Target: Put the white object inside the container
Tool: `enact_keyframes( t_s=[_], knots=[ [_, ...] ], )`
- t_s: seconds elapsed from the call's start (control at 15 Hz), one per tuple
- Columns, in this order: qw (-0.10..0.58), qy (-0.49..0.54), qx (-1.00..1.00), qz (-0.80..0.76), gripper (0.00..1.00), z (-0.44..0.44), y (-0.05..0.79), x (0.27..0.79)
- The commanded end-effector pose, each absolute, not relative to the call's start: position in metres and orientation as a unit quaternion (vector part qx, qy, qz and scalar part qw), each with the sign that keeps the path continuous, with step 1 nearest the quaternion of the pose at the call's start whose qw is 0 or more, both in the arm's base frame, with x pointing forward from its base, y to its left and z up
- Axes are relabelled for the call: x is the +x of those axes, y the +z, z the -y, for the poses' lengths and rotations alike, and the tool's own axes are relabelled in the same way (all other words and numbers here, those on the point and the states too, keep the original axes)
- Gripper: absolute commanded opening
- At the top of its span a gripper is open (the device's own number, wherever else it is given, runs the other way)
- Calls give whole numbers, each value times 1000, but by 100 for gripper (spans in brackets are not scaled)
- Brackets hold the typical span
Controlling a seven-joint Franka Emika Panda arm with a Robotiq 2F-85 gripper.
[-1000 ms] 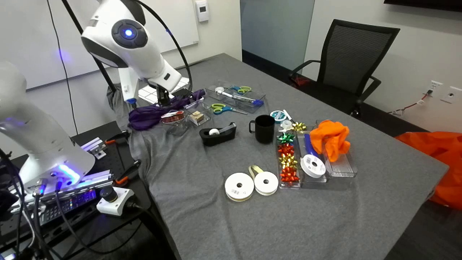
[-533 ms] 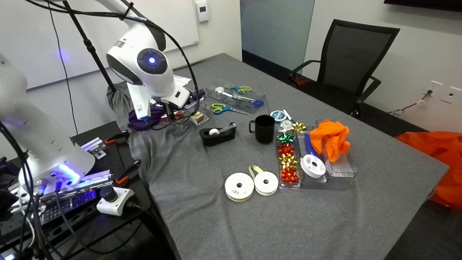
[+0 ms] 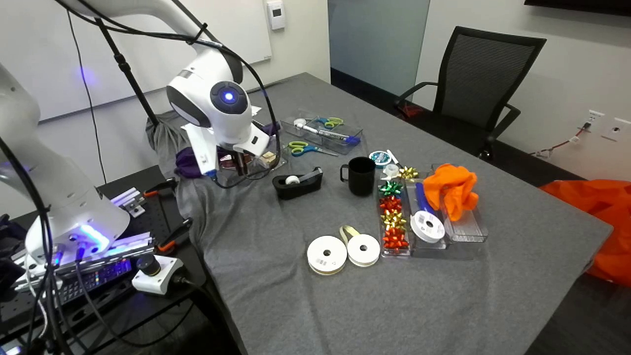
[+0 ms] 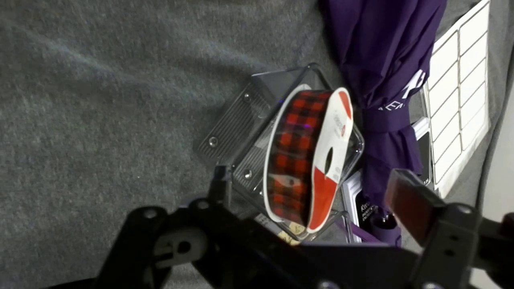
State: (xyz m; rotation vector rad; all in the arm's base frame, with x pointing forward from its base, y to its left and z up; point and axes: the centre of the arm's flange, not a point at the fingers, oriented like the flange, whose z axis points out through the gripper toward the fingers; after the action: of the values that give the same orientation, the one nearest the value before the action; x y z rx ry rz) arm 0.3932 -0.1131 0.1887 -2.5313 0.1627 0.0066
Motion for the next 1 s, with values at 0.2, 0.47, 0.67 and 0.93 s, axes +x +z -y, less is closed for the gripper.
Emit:
enact_keyframes(
  t_s=[0.2, 0.47, 0.67, 0.93],
  knots=[
    [330, 14, -943, -40, 100, 130, 184, 400],
    [348, 15, -937, -36, 100, 133, 183, 398],
    [351, 15, -936, -35, 100, 135, 181, 397],
    [355, 8, -934, -36, 100, 133, 172, 400]
  ],
)
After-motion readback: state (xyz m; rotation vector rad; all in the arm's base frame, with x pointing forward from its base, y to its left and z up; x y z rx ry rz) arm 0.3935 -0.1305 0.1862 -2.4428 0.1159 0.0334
